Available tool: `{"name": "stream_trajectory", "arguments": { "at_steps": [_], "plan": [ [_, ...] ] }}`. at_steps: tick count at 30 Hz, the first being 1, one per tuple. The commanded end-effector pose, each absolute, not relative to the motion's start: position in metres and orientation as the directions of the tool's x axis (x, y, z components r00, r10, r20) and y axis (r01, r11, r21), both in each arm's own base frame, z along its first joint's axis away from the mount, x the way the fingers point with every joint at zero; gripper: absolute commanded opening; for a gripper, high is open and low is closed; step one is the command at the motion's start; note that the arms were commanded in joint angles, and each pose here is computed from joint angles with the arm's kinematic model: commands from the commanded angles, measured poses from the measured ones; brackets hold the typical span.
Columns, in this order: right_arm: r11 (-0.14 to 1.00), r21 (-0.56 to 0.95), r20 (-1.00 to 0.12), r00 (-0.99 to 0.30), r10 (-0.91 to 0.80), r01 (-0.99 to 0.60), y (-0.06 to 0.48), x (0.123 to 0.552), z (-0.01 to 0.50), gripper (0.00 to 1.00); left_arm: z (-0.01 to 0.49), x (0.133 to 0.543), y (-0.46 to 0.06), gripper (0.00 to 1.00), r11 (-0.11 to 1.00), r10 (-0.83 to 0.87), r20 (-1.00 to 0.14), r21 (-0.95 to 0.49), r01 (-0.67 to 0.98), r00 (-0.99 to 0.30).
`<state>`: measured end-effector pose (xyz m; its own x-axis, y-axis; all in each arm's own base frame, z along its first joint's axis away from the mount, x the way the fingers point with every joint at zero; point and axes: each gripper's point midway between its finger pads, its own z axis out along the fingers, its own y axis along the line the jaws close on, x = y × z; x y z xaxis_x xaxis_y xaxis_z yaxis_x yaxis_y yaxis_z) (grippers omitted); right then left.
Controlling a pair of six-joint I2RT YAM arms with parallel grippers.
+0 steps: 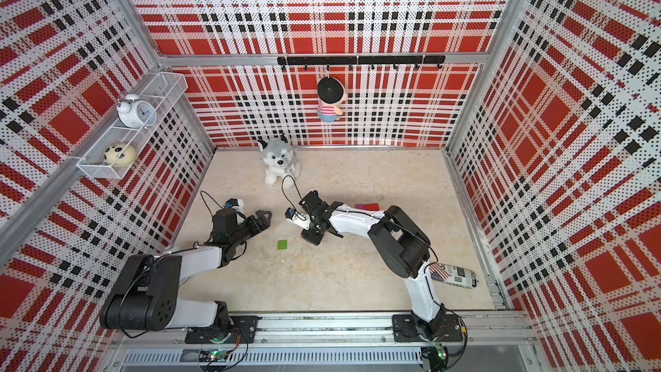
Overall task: Assemble the number 7 with building blocks
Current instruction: Pick up the building block from the center of the board, then assemble the building block at the center of the board.
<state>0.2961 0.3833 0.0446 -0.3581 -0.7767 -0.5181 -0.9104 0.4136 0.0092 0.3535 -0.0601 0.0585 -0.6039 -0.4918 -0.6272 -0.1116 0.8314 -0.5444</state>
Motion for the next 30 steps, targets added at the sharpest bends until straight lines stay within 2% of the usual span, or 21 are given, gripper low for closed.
{"name": "stream_trajectory", "arguments": {
  "at_steps": [1,6,13,19,30],
  "plan": [
    [0.570,0.079,-0.574,-0.504,-0.645,-0.818,0.386,0.289,0.082,0.12,0.060,0.363,-0.067,0.98,0.856,-0.457,-0.654,-0.507,-0.098,-0.604],
    [0.767,0.120,-0.575,-0.674,-0.464,-0.631,0.354,0.287,0.090,0.14,0.053,0.365,-0.081,0.98,0.869,-0.421,-0.652,-0.490,-0.072,-0.631],
    [0.927,0.142,-0.528,-0.819,-0.226,-0.348,0.310,0.285,0.072,0.13,0.051,0.367,-0.095,0.98,0.877,-0.386,-0.654,-0.480,-0.037,-0.650],
    [0.973,0.165,-0.528,-0.848,-0.050,-0.161,0.296,0.292,0.064,0.13,0.045,0.369,-0.111,0.98,0.888,-0.346,-0.657,-0.459,-0.008,-0.670],
    [0.988,0.139,-0.477,-0.879,0.011,-0.063,0.289,0.285,0.038,0.17,0.045,0.366,-0.122,0.98,0.894,-0.318,-0.662,-0.448,0.019,-0.679]
  ]
}}
